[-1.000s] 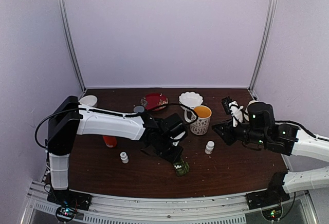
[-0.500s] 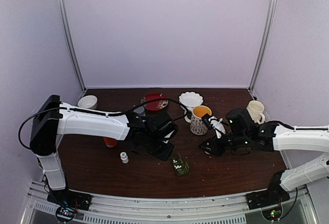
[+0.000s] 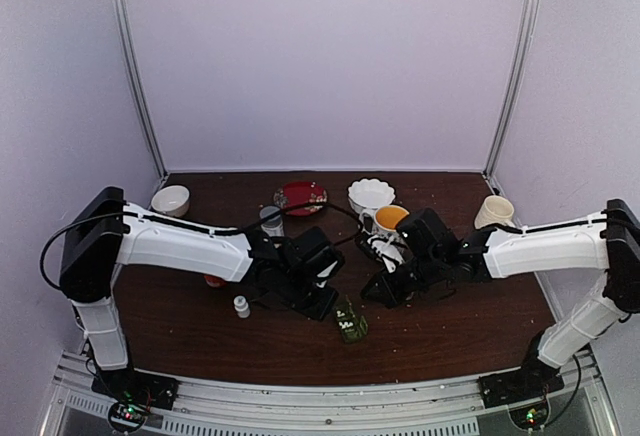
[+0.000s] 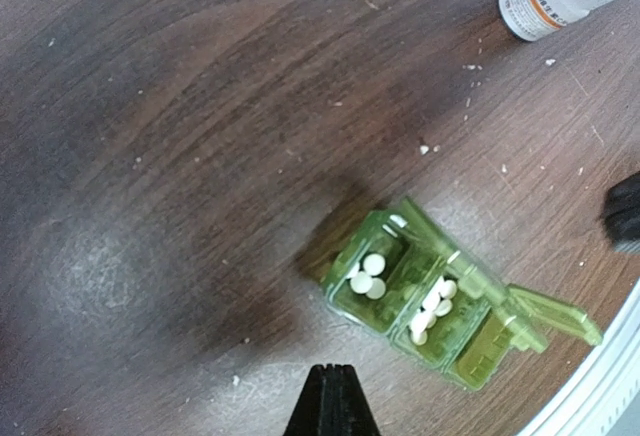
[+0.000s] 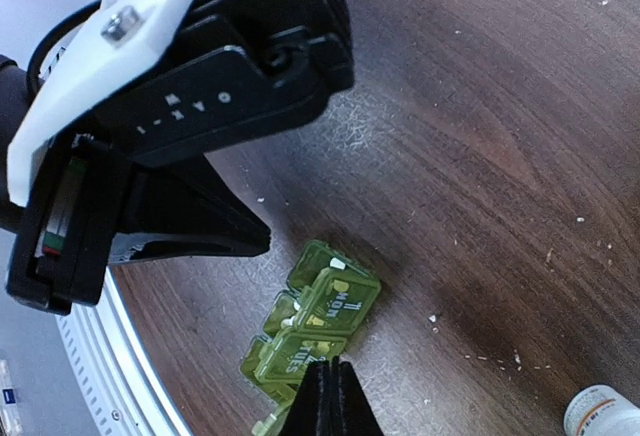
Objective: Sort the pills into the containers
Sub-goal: Close the lid of the pill container.
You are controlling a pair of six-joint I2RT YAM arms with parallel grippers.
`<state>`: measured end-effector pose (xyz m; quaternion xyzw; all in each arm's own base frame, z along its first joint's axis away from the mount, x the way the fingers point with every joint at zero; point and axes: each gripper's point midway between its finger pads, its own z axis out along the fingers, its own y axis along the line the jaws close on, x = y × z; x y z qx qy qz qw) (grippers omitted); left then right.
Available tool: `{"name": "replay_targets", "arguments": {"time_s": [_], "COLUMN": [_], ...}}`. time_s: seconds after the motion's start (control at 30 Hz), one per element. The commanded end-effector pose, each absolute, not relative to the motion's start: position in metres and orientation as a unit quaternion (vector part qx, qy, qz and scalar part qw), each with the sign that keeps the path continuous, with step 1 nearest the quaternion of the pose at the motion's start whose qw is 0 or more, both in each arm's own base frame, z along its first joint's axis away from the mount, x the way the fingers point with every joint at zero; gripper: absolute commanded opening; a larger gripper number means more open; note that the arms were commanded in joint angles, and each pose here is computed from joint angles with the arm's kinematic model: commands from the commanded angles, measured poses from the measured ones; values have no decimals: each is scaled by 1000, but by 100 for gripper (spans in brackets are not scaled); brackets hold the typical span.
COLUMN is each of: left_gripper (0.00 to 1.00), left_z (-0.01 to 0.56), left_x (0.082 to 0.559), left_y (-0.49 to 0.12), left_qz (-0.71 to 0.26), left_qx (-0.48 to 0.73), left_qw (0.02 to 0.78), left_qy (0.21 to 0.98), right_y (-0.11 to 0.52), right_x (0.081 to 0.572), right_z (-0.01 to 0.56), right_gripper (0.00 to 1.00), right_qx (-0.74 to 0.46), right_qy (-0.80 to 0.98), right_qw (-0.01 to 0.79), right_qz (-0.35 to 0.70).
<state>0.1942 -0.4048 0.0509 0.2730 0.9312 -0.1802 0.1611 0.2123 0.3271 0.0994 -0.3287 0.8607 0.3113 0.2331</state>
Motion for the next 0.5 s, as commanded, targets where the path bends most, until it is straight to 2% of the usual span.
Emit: {"name": "replay_targets", "arguments": {"time_s": [0.0,0.47], "left_gripper": [0,0], "left_z": [41,23], "left_x": [193,193], "left_y": [-416,-419], "left_qz": [-209,-241], "left_qx": [272,260], "left_qw": [146,126], "left_qy": [928,927], "right_y": [339,360], "right_x": [216,215], "right_z": [98,79], "right_gripper": [0,0], "right_qx": [-335,-324], "right_qy": [858,860], "right_qw": [227,200], "right_qz": [316,341]}}
